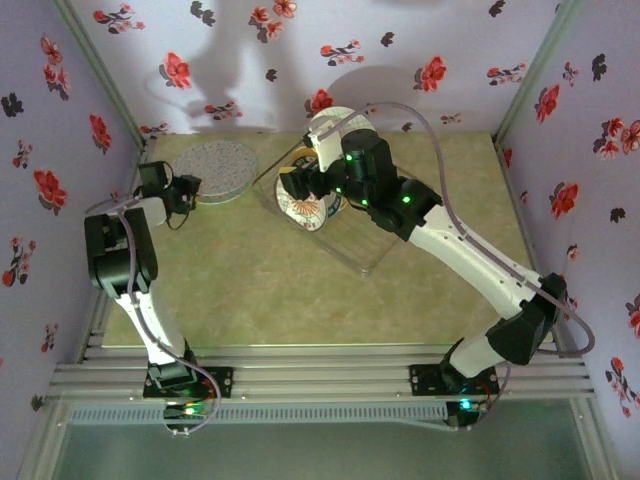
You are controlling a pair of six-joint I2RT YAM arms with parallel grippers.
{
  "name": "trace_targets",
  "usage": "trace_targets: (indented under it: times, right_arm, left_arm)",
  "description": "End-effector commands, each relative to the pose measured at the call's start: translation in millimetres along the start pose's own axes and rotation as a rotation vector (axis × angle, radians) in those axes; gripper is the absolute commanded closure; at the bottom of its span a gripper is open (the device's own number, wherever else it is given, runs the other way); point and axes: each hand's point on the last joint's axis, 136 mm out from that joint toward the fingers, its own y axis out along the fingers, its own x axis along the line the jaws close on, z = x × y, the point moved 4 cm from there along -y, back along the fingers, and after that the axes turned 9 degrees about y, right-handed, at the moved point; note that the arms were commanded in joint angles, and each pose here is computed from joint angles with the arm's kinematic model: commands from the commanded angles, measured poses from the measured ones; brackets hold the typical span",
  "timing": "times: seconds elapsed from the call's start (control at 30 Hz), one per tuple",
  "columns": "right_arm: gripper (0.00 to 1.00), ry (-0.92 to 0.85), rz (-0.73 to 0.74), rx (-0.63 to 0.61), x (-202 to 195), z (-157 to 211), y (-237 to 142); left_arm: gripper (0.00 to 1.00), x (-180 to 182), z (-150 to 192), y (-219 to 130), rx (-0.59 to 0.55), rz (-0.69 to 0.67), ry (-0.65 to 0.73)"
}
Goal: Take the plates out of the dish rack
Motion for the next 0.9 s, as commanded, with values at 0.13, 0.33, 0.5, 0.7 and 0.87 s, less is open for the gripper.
trace_targets:
  times: [0.13, 0.33, 0.5, 0.7, 0.87]
  right_arm:
    - [0.15, 0.022, -0.017, -0.040, 3, -18, -13]
    - [0.15, 0.016, -0.006, -0.042, 1, -19, -15]
    - [0.14, 0.020, 0.066, -0.051, -20, -30, -24]
    - [0.11, 0.053, 0.272, -0.057, -78, -48, -49]
    - [0.11, 0.131, 0.412, -0.095, -133, -58, -74]
  left_arm:
    - [0.57, 3, -1, 4, 0.063, -0.055, 0.014]
    - [0.50, 3, 4, 4, 0.126, -0.095, -0.002]
    - [0.37, 1, 9, -1, 0.180, -0.130, 0.005]
    - [0.30, -4, 15, -11, 0.221, -0.141, -0.020]
    - [0.30, -13, 17, -27, 0.206, -0.122, -0.035]
